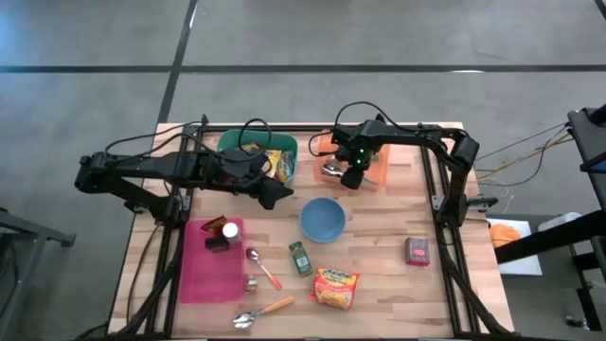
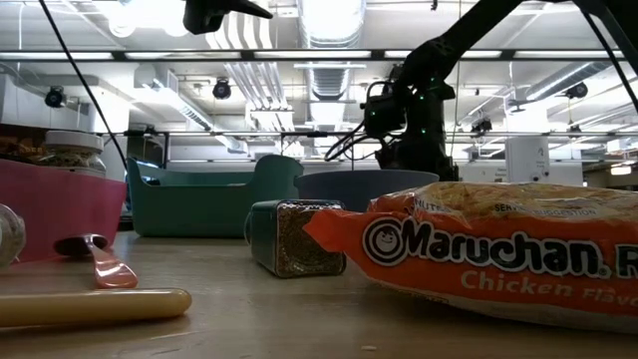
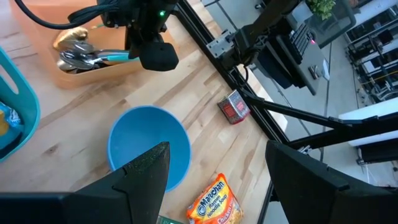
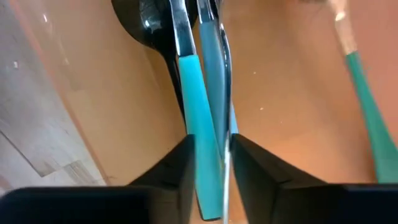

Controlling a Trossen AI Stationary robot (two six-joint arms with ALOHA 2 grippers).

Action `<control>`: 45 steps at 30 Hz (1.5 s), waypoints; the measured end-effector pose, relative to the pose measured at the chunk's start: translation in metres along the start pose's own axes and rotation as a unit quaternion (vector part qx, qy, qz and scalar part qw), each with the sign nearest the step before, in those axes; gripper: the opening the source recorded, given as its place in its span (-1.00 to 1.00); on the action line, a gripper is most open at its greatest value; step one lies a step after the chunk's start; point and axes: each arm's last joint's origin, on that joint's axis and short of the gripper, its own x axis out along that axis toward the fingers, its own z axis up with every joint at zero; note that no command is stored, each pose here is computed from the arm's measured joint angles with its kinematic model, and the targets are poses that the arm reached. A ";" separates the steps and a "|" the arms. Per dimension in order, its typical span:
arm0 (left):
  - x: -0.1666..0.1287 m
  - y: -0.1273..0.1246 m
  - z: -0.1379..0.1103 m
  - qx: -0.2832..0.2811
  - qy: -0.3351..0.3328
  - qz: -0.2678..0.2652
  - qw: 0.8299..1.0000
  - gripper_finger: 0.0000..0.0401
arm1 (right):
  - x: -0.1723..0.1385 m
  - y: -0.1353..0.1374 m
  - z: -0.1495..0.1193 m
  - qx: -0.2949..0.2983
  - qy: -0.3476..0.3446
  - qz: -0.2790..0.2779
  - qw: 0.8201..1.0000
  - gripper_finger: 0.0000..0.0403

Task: Pick & Place Food Item
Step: Put the silver spoon into the orange bin, then put the orange spoon into the orange bin

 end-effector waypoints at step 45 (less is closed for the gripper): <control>0.076 0.029 -0.110 0.510 0.401 0.052 0.759 0.32 | -0.143 0.083 -0.078 0.062 -0.239 0.081 0.966 0.04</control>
